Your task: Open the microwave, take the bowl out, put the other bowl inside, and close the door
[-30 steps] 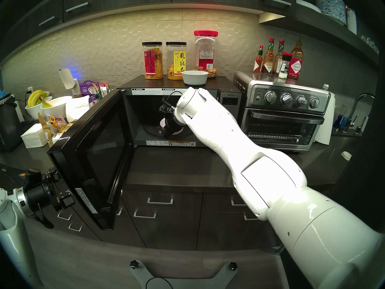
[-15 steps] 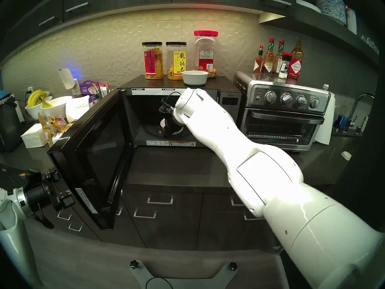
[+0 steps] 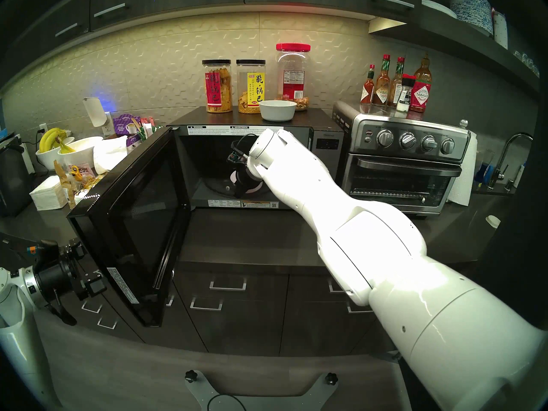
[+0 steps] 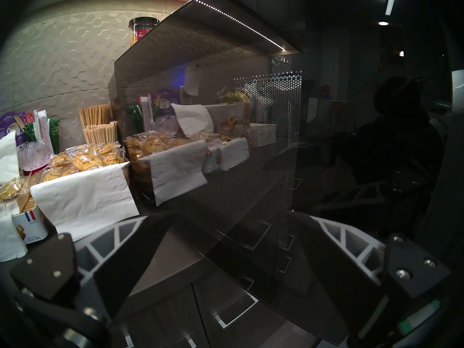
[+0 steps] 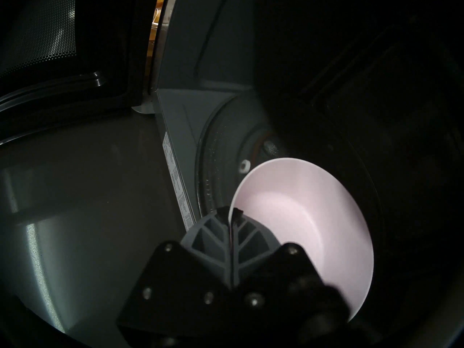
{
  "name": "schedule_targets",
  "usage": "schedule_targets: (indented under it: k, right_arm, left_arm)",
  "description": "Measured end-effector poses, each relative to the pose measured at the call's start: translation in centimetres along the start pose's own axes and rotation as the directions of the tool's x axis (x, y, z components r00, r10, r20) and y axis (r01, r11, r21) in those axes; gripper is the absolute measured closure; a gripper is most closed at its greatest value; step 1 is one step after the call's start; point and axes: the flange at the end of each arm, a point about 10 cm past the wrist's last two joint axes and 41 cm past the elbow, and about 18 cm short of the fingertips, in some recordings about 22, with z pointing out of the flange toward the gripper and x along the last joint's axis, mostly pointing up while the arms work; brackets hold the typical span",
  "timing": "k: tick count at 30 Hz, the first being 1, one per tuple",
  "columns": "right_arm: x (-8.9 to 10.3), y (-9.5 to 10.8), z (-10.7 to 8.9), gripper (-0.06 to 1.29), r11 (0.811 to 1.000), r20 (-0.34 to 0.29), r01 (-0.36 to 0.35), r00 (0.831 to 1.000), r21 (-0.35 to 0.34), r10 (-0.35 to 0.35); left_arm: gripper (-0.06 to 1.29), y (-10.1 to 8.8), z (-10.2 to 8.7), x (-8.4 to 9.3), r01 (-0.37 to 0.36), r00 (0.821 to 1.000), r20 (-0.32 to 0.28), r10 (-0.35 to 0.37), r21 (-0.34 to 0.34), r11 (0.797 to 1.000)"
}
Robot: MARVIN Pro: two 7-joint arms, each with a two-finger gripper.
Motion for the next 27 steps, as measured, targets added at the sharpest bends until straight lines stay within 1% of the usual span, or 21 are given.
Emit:
schedule_targets:
  k: [27]
  right_arm:
    - [0.8,0.0,1.1,1.25,0.998,0.01,-0.056,0.998,-0.017,0.056]
  left_arm:
    - [-0.01,0.0,0.0,0.0,0.0,1.0,0.0,0.0,0.0,1.0]
